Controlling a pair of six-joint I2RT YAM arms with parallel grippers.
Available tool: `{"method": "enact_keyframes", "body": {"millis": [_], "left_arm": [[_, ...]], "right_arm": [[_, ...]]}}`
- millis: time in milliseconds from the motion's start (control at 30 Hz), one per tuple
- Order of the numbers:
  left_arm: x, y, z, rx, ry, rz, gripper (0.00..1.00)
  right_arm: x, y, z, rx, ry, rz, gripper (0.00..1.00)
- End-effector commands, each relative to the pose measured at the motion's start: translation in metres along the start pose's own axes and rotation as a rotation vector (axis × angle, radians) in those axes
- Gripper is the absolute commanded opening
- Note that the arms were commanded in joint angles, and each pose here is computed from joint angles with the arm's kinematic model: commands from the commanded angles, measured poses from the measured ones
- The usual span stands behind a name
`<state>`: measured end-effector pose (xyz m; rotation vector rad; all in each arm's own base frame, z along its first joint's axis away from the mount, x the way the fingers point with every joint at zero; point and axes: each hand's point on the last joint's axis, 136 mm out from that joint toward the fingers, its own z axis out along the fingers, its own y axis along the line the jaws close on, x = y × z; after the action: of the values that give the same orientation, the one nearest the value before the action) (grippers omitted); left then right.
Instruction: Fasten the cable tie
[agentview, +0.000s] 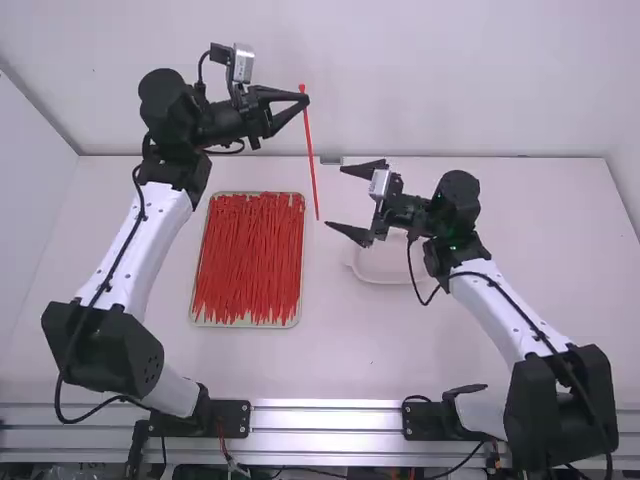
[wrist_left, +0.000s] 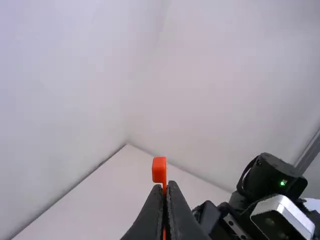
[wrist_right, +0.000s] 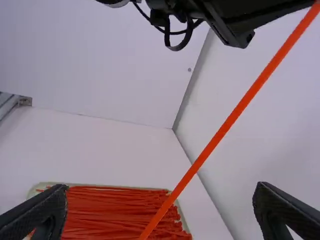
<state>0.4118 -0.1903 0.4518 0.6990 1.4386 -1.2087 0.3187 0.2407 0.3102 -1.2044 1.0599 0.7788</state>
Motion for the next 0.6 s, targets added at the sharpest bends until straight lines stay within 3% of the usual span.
{"method": "enact_keyframes", "body": {"millis": [0, 567], "left_arm": [[0.010, 0.018, 0.001, -0.021, 0.008, -0.030, 0.02], [0.055, 0.078, 0.005, -0.076, 0.050, -0.200, 0.02]], "right_arm": [[0.004, 0.003, 0.000, -0.005, 0.000, -0.031, 0.98], [0.011, 0.030, 0.004, -0.079, -0.029, -0.034, 0.98]]}}
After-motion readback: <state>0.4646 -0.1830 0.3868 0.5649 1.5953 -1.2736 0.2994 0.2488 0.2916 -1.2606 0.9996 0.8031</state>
